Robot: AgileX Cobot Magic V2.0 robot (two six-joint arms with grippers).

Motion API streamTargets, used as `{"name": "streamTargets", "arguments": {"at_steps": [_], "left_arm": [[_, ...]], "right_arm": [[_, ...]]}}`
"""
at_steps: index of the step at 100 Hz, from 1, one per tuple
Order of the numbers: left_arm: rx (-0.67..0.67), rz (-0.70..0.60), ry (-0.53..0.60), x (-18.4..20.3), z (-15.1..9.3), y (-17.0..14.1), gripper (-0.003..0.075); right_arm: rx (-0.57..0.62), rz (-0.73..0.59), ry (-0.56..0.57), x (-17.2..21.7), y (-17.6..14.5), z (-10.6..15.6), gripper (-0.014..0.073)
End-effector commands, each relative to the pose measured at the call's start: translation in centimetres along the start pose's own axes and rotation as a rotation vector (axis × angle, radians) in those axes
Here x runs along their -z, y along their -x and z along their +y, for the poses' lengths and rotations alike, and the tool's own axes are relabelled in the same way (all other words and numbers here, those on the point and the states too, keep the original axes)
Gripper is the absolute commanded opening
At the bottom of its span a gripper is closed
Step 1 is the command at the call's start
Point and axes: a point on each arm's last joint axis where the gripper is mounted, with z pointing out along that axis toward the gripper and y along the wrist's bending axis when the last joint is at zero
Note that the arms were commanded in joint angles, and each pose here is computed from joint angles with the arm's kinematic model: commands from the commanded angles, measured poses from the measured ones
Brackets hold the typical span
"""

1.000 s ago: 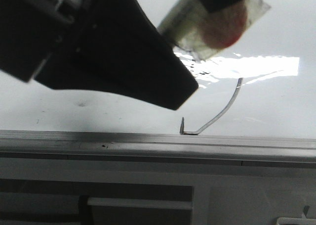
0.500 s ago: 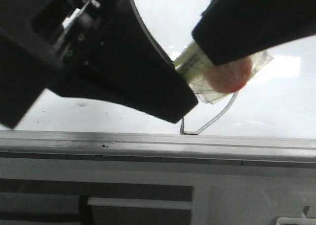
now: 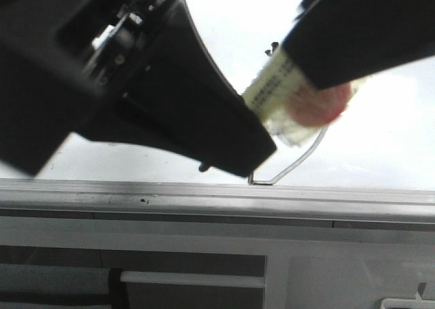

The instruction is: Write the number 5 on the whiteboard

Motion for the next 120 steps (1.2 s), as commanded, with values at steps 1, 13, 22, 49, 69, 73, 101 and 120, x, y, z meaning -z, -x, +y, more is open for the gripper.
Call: {"name": "streamTargets", "arguments": {"at_steps": [1, 13, 22, 49, 69, 73, 101, 120], "left_arm": [[0.126, -0.133, 0.109, 0.9, 1.1, 1.7, -0.0020], [0.278, -0.220, 0.216, 0.8, 2.2, 1.8, -0.0020], [0.417, -0.299, 0.311, 0.7, 3.2, 1.4, -0.0020], [0.663, -0.341, 0.493, -1.5, 5.2, -1.4, -0.0020], [0.728, -0.307, 0.552, -3.3, 6.1, -2.4, -0.0020], [0.738, -0.301, 0.552, -3.5, 6.1, -2.6, -0.0020], [0.767, -0.303, 0.577, -3.8, 6.4, -2.8, -0.0013], [0.807, -0.307, 0.581, -3.8, 6.4, -2.9, 0.0220]], "right_arm": [[0.012, -0.114, -0.051, 2.9, 1.6, -1.2, 0.0490], [0.023, -0.181, -0.123, 6.1, 1.8, -2.4, 0.0488], [0.010, -0.241, -0.169, 8.3, 1.5, -3.0, 0.0372], [-0.130, -0.291, -0.282, 13.3, -1.5, -4.4, -0.0062], [-0.203, -0.290, -0.301, 14.9, -3.1, -4.7, -0.0062], [-0.206, -0.290, -0.303, 15.1, -3.3, -4.7, -0.0062], [-0.211, -0.290, -0.301, 15.2, -3.4, -4.7, -0.0062], [-0.210, -0.291, -0.301, 15.2, -3.4, -4.7, -0.0062]]}}
